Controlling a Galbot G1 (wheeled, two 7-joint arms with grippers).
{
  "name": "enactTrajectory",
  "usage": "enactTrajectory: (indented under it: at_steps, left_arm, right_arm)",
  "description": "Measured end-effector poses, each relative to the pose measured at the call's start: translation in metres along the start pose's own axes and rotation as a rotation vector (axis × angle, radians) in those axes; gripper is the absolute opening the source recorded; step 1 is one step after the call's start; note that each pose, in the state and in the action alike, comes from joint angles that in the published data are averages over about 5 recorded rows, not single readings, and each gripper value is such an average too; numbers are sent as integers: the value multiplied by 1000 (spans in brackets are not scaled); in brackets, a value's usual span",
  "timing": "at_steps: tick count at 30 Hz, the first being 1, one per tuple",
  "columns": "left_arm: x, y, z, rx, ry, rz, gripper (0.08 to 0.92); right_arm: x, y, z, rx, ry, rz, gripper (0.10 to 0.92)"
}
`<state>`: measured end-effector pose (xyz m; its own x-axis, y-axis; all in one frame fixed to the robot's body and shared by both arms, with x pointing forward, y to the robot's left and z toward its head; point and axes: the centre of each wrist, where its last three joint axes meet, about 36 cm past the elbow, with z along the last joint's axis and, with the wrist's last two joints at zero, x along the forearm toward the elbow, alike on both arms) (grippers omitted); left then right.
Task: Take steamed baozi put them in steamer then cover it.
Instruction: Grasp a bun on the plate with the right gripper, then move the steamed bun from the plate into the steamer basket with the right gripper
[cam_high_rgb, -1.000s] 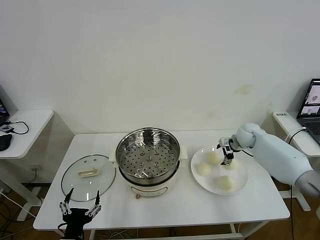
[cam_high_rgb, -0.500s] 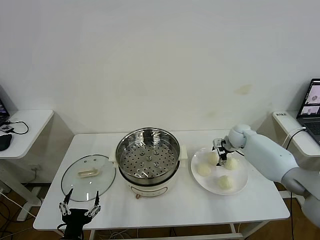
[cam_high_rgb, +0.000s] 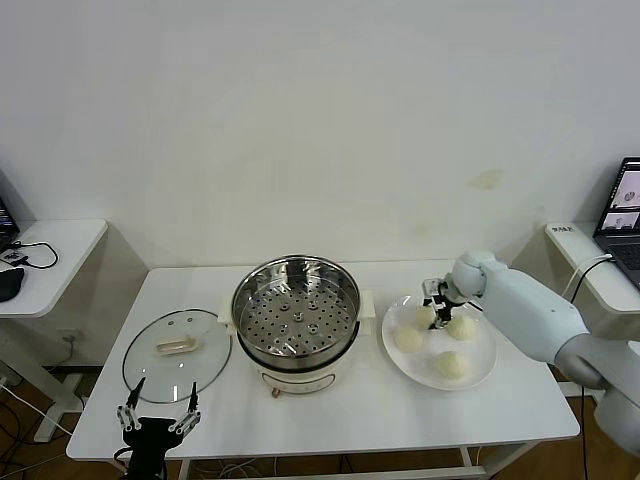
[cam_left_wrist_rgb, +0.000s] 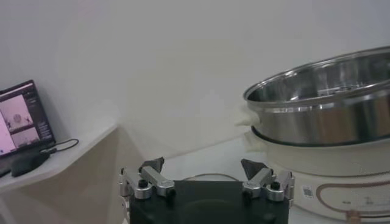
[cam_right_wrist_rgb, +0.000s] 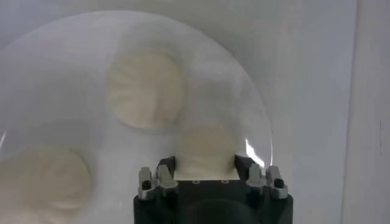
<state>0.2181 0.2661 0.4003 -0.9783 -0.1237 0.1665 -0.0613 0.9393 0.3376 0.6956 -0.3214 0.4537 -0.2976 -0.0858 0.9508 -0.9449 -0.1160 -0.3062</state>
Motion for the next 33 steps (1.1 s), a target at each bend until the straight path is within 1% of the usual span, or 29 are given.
enactTrajectory:
  at_steps: [7, 15, 20, 24, 28, 33]
  left_arm:
    - [-1, 0, 0, -2, -2, 7, 823]
    - [-3, -1, -2, 0, -12, 25, 823]
    - [-5, -3, -3, 7, -21, 33, 823]
    - [-8, -3, -3, 12, -25, 35, 823]
    - [-10, -1, -3, 11, -26, 32, 823]
    - [-12, 4, -1, 9, -21, 27, 823]
  right_arm:
    - [39, -13, 3, 5, -19, 32, 607]
    - [116, -39, -12, 49, -76, 114, 611]
    - [169, -58, -38, 101, -124, 171, 611]
    - [200, -69, -63, 150, -161, 203, 611]
    - [215, -77, -97, 213, -207, 213, 611]
    - [218, -82, -146, 308, -259, 211, 611]
